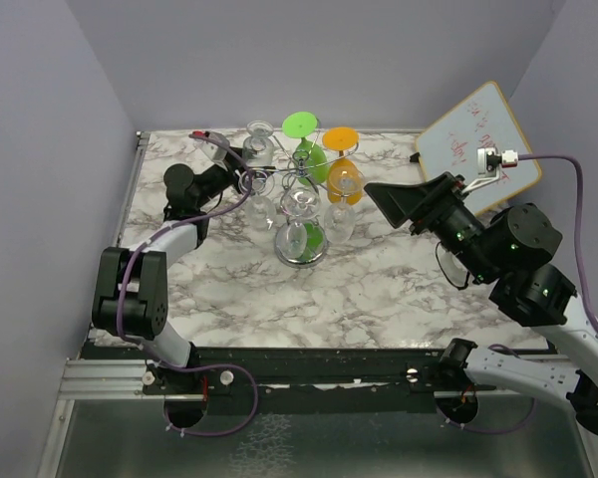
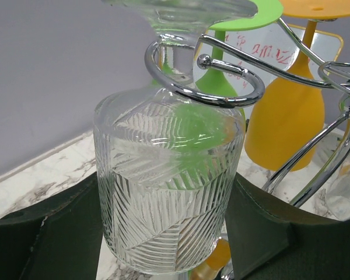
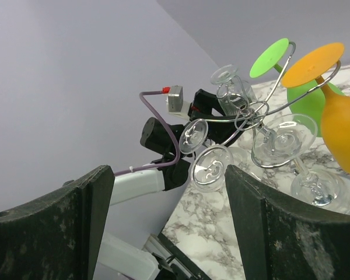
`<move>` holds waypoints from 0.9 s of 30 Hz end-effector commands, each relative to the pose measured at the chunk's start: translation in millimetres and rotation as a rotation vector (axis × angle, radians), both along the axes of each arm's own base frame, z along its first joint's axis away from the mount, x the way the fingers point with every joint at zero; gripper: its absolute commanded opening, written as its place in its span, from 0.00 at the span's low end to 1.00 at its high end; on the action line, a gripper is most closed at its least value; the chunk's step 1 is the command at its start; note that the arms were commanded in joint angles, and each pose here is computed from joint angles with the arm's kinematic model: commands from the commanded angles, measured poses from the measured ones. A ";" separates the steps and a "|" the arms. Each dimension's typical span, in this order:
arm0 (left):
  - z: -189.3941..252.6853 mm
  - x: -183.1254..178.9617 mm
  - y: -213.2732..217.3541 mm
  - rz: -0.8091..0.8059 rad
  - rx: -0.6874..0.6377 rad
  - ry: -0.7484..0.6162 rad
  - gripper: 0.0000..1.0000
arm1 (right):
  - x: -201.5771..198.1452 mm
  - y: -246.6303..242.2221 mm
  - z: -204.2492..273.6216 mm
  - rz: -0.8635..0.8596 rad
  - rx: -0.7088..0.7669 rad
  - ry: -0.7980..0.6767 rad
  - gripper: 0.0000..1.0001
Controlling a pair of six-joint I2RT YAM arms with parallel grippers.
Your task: Place the wine glass upside down on the wine glass rack
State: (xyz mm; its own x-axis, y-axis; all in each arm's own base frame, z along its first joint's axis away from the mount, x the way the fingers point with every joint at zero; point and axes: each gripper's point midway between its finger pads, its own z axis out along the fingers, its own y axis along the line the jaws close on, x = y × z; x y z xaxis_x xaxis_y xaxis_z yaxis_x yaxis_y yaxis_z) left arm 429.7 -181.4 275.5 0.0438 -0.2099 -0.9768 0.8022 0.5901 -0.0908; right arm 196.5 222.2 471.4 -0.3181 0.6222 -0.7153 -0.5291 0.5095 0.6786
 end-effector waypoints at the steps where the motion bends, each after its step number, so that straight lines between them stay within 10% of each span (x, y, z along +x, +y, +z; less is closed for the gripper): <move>1: 26.4 1.4 17.2 0.124 -0.002 -0.109 0.00 | 2.4 -5.7 -0.8 -0.032 0.025 0.001 0.81; 17: 32.7 -26.1 27.9 0.111 0.012 -0.231 0.00 | 4.4 -1.4 -4.8 -0.027 0.014 0.010 0.81; 27: 16.8 -31.7 26.8 0.098 0.031 -0.203 0.22 | 7.5 1.3 -7.2 -0.031 0.010 0.018 0.81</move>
